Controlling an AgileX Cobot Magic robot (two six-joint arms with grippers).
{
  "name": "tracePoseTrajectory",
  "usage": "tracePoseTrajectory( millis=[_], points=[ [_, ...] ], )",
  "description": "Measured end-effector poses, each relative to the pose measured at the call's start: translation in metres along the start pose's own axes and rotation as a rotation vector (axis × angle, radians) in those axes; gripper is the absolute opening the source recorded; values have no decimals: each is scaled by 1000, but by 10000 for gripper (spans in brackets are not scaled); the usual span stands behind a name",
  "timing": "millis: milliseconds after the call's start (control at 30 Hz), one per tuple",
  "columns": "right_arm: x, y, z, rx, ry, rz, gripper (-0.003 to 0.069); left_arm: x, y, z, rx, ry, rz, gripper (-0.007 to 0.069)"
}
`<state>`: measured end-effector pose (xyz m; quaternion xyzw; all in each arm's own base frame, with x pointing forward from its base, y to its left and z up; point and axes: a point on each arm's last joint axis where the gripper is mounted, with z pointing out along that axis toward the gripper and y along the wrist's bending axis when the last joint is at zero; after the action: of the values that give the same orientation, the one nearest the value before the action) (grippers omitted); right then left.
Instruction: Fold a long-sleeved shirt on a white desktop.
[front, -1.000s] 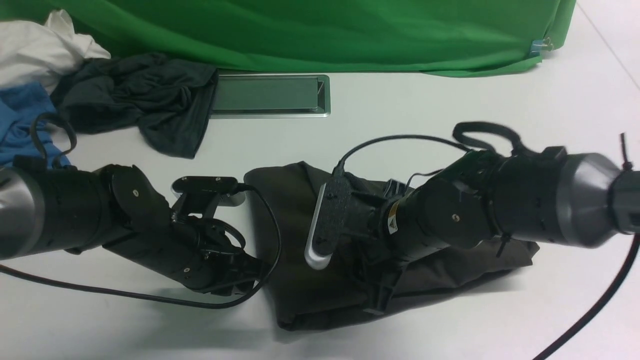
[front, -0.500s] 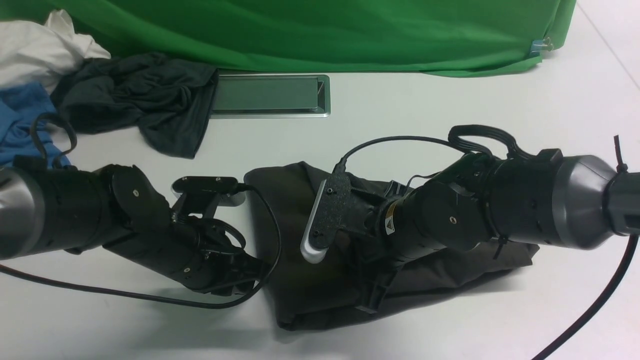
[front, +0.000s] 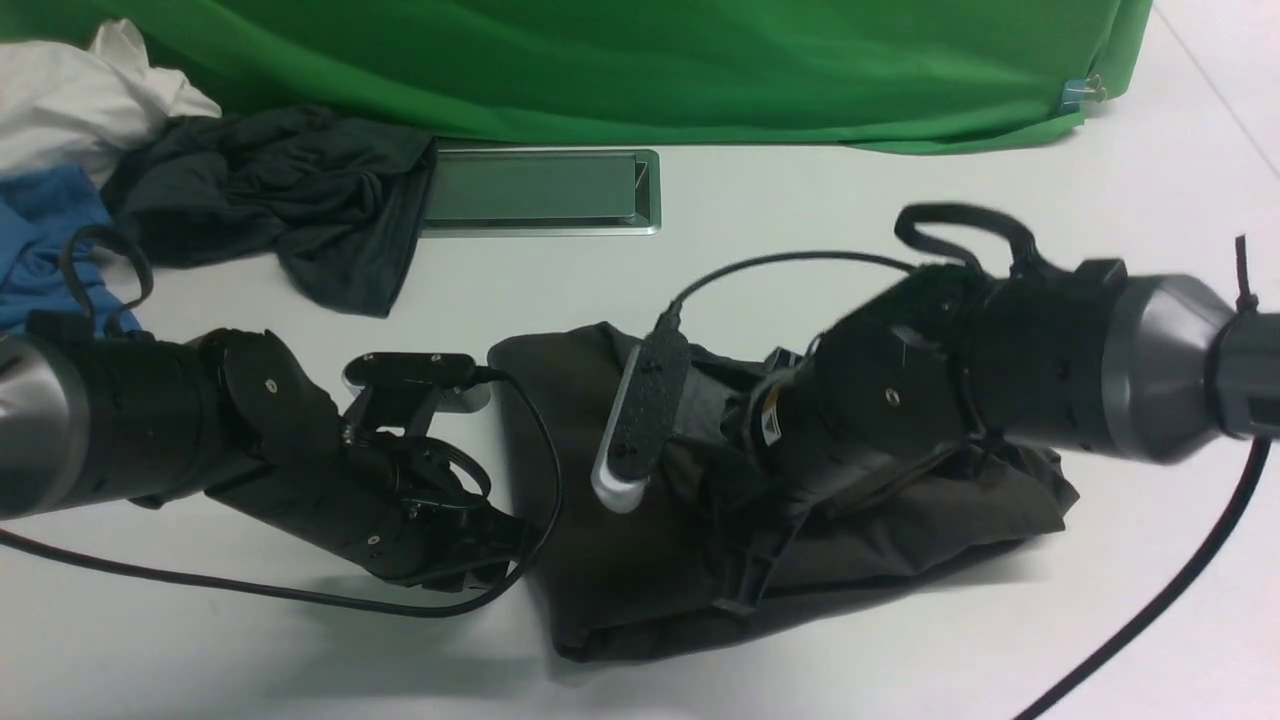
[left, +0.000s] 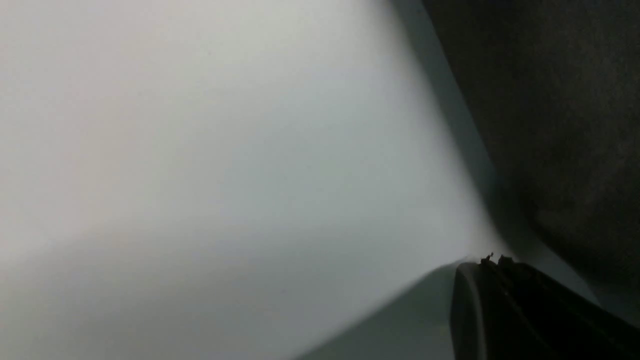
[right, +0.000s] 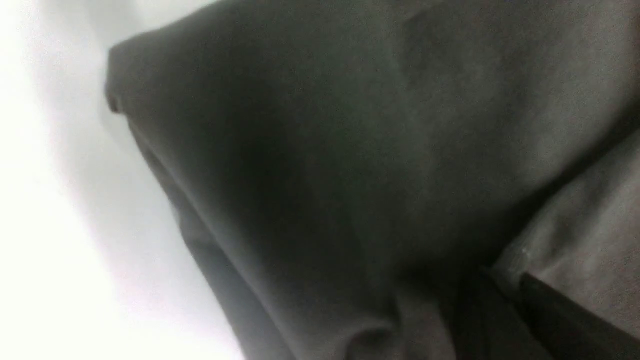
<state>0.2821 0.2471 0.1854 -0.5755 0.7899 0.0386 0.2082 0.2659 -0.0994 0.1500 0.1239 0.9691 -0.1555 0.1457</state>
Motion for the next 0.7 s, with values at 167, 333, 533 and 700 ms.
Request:
tracePoseTrajectory(
  millis=[167,333,533,700],
  points=[
    [2,-21,-7,29,-7,32,48,0,0,0,0,0,0,20],
    [19,-44,-9,49,17,84,48,0,0,0,0,0,2,20],
    [38,-78,-18,100,19,139,48,0,0,0,0,0,1,20],
    [31,-101,-32,193,-43,61,48,0,0,0,0,0,1,20]
  ],
)
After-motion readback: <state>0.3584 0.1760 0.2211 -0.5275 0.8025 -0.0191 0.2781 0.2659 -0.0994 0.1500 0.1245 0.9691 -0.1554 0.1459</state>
